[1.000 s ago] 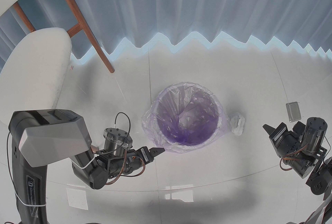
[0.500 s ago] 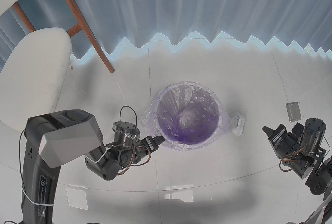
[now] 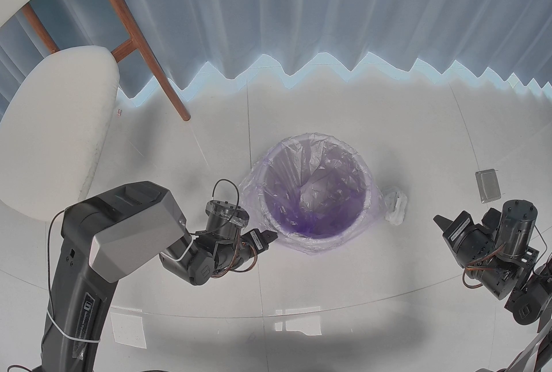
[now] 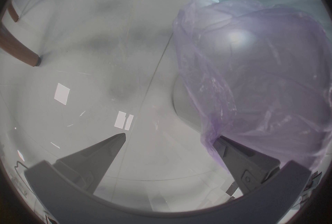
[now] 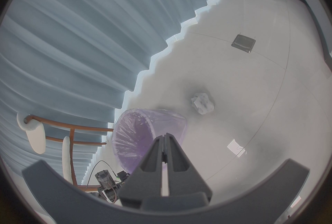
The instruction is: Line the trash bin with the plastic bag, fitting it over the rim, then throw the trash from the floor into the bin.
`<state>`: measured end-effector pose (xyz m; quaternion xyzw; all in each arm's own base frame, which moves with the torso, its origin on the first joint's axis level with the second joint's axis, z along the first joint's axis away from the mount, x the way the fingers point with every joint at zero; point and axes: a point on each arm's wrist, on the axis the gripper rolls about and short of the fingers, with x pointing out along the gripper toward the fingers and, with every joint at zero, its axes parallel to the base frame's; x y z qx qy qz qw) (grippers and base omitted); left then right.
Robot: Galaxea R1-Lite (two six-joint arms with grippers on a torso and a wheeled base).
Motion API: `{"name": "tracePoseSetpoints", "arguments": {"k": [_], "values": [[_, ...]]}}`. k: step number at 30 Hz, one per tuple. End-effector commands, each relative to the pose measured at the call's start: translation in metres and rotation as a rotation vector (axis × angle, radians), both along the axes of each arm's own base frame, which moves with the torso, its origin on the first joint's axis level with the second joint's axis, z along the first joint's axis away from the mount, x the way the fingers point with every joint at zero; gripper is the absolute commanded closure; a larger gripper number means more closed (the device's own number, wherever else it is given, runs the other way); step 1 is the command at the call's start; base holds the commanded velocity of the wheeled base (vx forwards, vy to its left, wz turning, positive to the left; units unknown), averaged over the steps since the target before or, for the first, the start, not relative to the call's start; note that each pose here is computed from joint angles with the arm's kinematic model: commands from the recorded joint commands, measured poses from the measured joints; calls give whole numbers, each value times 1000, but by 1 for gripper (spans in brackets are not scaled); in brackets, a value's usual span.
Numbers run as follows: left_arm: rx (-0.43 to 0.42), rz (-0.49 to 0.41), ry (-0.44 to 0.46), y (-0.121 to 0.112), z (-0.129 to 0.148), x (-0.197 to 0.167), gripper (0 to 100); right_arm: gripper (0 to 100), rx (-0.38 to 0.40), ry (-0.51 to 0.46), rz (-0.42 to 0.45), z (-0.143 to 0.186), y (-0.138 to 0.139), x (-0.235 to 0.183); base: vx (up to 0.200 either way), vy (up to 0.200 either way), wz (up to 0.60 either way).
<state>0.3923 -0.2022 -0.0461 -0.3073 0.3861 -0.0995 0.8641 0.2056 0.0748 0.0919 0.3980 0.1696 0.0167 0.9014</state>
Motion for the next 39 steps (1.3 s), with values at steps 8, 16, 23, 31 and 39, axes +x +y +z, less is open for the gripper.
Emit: {"name": "tracePoseSetpoints", "arguments": {"k": [8,16,23,31,39], "values": [[101,68,109,-6,-9,28,0,100,-23,57,-2,-13,1,2,0,0,0],[155,87,240,-9,-5,35,0,100,-22,37,-13,-21,3,8,0,0,0],[113,81,228,-8,27,23,0,100,-34,39,-13,-26,1,3,0,0,0],[102,50,241,9,70,-22,0,100,-120,165,134,-67,11,24,0,0,0],[65,33,155,26,101,-66,0,100,-175,143,232,-99,27,49,0,0,0]]}}
